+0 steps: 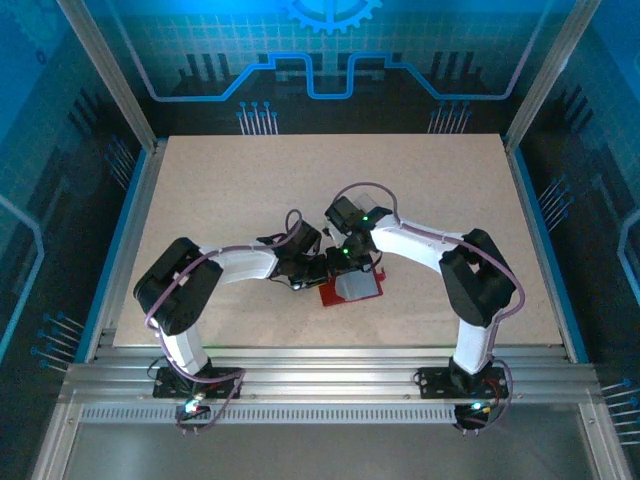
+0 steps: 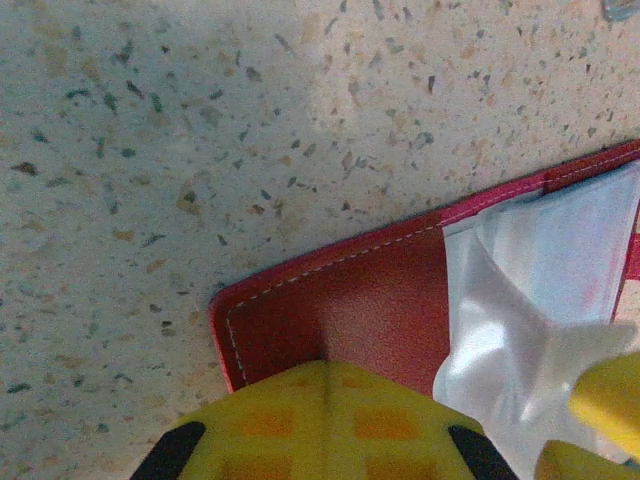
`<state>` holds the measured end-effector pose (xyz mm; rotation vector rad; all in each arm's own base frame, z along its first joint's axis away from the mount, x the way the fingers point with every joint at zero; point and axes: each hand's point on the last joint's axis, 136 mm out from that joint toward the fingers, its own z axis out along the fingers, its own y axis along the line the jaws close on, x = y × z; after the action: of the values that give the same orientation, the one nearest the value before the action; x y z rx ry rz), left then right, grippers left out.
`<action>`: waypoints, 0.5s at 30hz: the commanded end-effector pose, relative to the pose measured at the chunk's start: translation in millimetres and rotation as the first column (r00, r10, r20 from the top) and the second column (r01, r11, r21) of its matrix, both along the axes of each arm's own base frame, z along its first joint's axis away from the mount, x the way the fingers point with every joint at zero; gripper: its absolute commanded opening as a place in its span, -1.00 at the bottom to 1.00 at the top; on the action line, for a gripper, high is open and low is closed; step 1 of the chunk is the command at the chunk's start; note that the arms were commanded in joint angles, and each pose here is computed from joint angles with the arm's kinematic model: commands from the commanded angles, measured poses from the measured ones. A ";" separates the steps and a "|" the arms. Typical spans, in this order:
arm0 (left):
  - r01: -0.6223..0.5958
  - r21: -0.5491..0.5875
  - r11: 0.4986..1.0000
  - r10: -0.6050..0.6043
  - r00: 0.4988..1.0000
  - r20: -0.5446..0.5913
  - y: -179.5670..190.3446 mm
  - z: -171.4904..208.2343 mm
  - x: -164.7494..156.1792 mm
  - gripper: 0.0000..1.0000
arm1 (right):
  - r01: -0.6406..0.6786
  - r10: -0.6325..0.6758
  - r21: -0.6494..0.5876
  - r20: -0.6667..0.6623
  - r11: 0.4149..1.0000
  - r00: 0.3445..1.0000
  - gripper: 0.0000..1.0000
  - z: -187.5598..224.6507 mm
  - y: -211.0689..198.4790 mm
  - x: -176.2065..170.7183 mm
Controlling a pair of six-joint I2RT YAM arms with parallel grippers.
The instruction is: Put the credit cards into the card holder
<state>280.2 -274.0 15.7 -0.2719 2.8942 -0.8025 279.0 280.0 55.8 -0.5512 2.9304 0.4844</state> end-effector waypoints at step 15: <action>-0.052 -0.134 0.990 0.046 0.998 -0.045 6.9 30.4 -15.5 -0.70 | 0.068 -0.020 0.345 -0.142 0.936 0.990 -0.03 19.7 31.4 -16.9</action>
<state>266.3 -261.4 23.2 -0.3658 2.8959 -0.8699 262.6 296.2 53.2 -0.4009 2.9448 0.8809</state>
